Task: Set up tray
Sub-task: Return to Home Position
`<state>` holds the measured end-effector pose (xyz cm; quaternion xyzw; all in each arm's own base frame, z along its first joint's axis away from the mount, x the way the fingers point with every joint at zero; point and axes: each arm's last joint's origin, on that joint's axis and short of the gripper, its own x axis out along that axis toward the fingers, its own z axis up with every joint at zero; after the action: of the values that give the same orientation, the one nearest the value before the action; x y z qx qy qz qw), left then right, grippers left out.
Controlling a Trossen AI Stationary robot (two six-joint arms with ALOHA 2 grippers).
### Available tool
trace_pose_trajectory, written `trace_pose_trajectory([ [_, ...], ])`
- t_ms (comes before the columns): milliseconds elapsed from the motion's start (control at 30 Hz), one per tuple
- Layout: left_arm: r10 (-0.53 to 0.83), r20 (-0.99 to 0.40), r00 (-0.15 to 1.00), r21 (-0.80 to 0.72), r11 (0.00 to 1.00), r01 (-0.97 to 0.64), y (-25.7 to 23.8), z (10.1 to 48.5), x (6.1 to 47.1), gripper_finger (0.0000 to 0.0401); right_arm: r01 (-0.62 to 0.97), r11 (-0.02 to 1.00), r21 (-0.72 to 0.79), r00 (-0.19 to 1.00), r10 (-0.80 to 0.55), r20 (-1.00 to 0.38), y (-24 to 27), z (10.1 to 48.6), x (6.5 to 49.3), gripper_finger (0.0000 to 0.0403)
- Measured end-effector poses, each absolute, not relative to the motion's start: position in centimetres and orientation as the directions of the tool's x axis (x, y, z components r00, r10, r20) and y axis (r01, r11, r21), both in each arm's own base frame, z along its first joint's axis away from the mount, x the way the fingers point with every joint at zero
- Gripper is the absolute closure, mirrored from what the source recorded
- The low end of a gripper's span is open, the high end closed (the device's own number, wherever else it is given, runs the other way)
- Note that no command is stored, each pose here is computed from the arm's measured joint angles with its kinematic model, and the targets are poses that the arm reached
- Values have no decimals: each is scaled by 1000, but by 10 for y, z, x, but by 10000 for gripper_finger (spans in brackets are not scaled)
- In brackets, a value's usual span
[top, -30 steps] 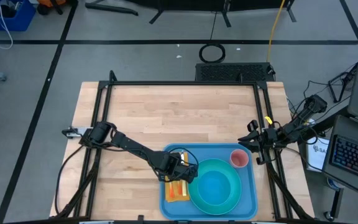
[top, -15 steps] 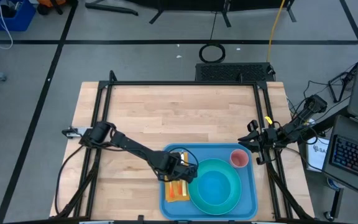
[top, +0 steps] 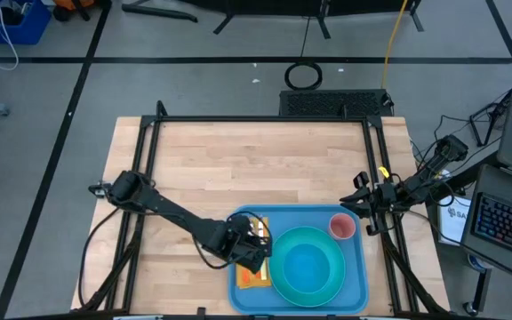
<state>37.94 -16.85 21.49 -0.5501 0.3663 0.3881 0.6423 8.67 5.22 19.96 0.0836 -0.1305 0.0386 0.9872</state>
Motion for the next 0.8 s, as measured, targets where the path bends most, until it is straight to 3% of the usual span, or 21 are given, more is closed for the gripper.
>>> trace_pose_trajectory([
  [200,221,-830,512,-453,267,-851,-164,240,370,392,-96,984,152,964,55,259,53,199,87,360],
  [400,297,-754,585,-380,531,-758,-154,265,366,398,-97,984,148,965,56,255,53,199,88,360],
  [600,361,-673,646,-51,848,-528,-152,284,361,399,-97,984,149,965,56,256,53,199,87,360],
  [667,356,-636,685,23,896,-444,-155,295,358,399,-97,984,148,966,57,254,53,199,88,360],
  [800,409,-556,724,107,899,-425,-163,310,346,400,-97,984,148,966,57,254,53,199,88,360],
])
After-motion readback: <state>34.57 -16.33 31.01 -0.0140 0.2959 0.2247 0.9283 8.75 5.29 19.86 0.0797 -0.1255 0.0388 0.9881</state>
